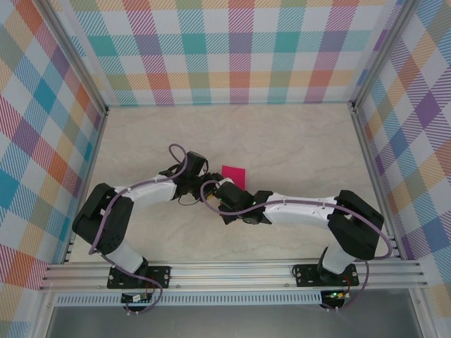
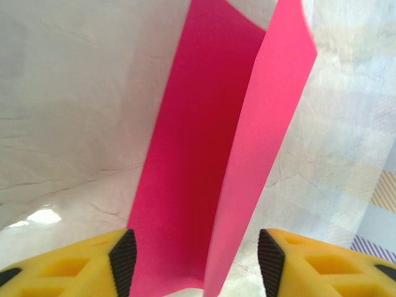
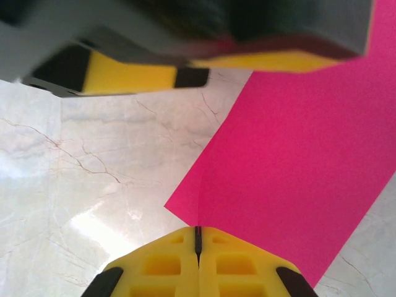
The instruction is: Fold a paper plane with a square sheet of paper (pick it up from the middle)
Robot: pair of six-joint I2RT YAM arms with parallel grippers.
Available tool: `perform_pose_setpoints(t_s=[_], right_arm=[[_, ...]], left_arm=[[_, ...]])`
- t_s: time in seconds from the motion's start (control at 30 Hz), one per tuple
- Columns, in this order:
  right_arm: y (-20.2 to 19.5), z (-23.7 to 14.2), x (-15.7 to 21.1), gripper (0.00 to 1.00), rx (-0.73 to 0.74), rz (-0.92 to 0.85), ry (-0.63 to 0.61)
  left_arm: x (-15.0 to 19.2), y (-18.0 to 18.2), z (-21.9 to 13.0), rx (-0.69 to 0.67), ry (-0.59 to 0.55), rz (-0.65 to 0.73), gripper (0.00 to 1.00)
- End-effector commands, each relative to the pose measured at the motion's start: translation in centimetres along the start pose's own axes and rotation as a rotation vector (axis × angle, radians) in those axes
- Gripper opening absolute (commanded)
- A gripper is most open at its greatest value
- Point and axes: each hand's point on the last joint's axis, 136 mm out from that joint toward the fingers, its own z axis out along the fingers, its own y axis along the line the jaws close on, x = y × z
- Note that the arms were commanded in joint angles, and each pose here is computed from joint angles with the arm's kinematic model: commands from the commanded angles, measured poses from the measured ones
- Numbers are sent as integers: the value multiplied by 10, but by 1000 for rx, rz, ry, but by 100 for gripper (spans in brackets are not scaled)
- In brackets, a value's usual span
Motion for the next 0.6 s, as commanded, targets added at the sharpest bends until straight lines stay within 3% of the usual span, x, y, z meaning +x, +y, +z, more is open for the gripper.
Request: perform_pose_setpoints(t_s=[0.0,0.17,0.57], right_arm=[[5,-6,-3,2,-110,63,2],[2,-6,-4,3,-202,105,28],[-26,1,1,3,-347,211,136]], left_arm=[[-8,12,-21,-102,-92,26,59],[-11,18,-35,-118,-148,29,61],[-4,8,-39,-49,-126,76,47]])
